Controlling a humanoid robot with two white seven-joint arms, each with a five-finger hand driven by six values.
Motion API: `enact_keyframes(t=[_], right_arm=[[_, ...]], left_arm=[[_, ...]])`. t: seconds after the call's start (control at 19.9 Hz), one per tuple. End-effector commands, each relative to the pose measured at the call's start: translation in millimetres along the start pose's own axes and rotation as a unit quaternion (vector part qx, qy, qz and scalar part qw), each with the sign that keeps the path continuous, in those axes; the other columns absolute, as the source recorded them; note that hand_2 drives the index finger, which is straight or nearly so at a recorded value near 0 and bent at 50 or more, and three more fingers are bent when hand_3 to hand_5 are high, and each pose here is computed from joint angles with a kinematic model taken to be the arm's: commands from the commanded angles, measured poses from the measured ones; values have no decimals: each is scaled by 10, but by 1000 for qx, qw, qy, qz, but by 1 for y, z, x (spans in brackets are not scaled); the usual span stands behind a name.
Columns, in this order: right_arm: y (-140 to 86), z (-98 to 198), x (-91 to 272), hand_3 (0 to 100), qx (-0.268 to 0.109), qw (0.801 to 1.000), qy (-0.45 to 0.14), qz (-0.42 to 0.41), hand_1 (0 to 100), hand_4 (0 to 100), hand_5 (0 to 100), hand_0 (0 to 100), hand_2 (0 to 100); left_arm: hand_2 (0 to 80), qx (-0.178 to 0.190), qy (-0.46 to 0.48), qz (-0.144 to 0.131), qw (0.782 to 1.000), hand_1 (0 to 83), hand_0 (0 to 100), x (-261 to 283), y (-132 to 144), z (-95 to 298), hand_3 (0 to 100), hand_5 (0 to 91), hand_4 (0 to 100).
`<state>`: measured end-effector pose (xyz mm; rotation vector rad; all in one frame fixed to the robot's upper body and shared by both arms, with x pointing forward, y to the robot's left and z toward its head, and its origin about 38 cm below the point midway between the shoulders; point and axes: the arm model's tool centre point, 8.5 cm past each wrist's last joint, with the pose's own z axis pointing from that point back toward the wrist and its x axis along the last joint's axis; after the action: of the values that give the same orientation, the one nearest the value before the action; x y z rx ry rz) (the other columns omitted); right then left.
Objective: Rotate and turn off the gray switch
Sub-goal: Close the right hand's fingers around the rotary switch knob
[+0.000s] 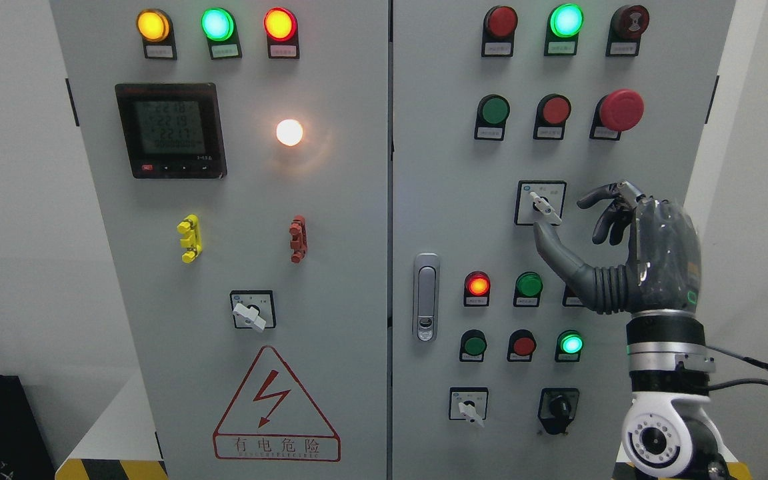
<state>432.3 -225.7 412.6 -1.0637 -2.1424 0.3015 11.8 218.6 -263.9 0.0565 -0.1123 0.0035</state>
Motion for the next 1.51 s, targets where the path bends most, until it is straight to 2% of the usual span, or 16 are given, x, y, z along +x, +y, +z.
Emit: enact_keyframes(t=[0.0,0.25,1.45], right_arm=[[7,0,-1,866,8,1000,5,-2,449,934,1000,16,535],[8,-9,-2,867,7,1000,7,0,444,935,1000,30,541],[15,-12,-2,884,14,1000,6,13,437,940,1000,65,576]], left_arm=[[0,1,-16,14,1000,389,120,14,1,-2,0,0,0],[0,1,-16,14,1000,389,120,14,0,-1,0,0,0],[0,1,-16,14,1000,389,120,14,0,-1,0,0,0]])
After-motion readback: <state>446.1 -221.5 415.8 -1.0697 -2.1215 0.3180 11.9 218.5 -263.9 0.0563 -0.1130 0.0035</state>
